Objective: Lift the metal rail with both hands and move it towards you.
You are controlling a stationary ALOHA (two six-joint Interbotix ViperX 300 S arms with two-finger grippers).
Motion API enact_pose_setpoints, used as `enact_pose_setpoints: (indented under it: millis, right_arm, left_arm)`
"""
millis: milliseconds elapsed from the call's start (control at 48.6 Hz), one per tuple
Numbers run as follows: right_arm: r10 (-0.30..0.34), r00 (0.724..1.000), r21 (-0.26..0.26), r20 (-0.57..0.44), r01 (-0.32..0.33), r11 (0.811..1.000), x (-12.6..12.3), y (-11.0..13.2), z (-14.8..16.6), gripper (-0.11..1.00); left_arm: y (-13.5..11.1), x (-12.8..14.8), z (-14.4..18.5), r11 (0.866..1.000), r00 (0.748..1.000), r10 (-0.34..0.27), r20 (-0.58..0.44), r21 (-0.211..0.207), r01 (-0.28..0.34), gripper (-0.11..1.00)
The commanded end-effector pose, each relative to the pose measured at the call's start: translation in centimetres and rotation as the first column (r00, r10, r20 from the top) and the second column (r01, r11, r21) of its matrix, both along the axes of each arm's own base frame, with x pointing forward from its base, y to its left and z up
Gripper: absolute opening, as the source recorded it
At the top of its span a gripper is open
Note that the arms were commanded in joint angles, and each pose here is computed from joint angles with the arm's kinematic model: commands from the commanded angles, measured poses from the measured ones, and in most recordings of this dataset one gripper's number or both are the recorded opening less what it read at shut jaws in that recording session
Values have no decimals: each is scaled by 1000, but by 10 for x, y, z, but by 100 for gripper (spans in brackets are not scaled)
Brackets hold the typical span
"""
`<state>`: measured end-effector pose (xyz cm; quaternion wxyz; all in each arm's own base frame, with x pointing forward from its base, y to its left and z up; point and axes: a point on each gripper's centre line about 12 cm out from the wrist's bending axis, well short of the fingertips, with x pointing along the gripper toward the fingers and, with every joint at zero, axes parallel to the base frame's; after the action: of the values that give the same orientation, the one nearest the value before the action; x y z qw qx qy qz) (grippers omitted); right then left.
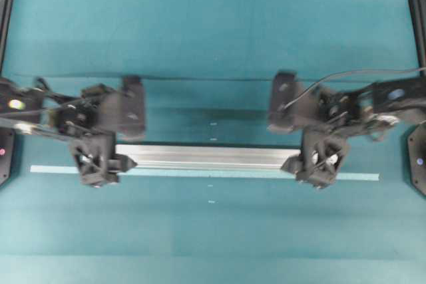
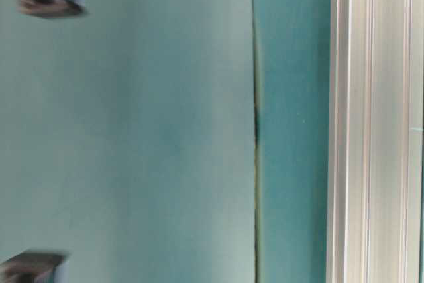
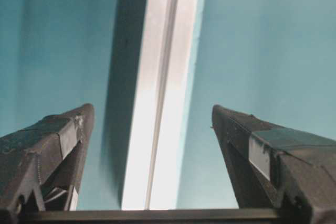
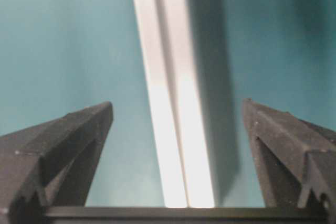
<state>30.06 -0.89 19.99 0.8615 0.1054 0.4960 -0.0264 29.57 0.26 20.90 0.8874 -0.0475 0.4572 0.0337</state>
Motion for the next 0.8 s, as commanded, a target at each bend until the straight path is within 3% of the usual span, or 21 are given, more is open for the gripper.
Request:
enact_pose_setpoints:
  millis: [0,206,453,782]
  right_arm:
    - [11,998,-27,55,-9,1000,-3,-2,16,99]
    - [38,989,-90,143,-25,996,-19,-5,41,99]
    - [39,973,-99,230,-16,995,-40,-3,58,99]
    - [42,899,-110,436,7,994,-66,0,91,99]
  left_arm:
    - [-1,-7,23,1000,997,-4,81,1,4,89]
    - [-1,-24,49,1000,983,-5,183,2,4,89]
    - [-1,-40,77,1000,952,-5,305,2,5,89]
    - [-1,-59,96,1000,907,-6,422,3,6,88]
